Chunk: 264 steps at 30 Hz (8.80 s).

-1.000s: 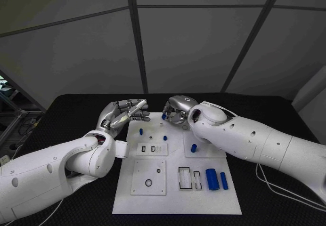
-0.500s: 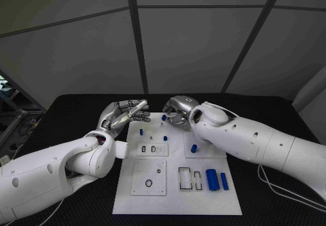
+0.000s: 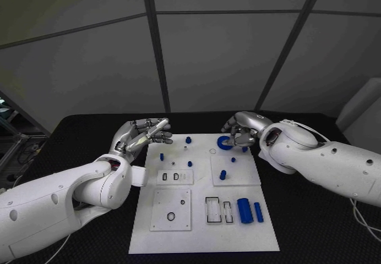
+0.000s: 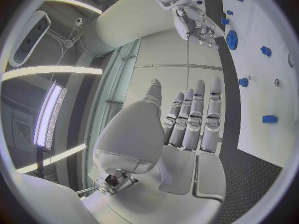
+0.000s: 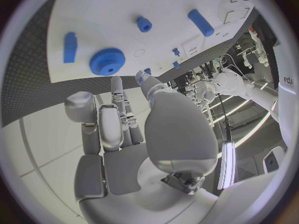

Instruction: Assemble the parts on the task board

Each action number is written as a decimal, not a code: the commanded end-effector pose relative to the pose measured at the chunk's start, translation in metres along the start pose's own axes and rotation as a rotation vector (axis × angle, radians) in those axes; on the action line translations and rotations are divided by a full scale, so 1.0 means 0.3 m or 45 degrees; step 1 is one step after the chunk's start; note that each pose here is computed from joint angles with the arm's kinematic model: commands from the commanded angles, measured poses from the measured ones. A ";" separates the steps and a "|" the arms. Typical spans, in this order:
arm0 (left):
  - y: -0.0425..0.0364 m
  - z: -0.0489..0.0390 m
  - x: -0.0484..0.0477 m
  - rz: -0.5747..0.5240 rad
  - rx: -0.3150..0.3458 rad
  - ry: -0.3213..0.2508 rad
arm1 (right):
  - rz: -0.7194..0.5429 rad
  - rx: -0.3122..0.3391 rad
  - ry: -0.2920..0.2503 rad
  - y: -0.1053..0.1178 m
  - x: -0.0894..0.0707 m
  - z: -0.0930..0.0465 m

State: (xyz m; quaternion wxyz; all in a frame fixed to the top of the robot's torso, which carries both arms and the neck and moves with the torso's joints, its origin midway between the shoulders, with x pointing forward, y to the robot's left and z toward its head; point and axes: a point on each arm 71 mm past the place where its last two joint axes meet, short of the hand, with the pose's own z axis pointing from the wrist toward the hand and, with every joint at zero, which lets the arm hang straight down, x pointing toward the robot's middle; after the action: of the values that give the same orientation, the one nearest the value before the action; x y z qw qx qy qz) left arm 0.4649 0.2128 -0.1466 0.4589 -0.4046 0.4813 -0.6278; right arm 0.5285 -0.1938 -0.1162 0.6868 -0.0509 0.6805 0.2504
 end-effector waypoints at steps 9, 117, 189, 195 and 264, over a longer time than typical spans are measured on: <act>-0.001 0.006 0.008 -0.007 0.008 0.026 | 0.116 0.181 0.157 -0.095 0.009 -0.023; 0.014 0.021 -0.049 0.021 -0.005 -0.017 | -0.135 -0.208 -0.042 0.383 0.113 0.165; 0.009 0.017 -0.088 0.041 -0.004 -0.054 | 0.131 -0.147 -0.084 0.127 0.058 0.011; 0.007 0.014 -0.096 0.045 -0.004 -0.058 | 0.246 -0.124 -0.005 -0.032 0.011 -0.088; 0.022 0.029 -0.095 0.035 -0.011 -0.059 | 0.235 0.045 0.164 -0.249 0.081 -0.072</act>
State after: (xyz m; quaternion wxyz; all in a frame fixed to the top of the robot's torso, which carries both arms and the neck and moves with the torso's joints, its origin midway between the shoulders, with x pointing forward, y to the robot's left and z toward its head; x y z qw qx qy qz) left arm 0.4815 0.2387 -0.1552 0.4776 -0.4202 0.4824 -0.6022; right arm 0.5383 -0.2616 -0.1614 0.6176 0.0125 0.7273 0.2991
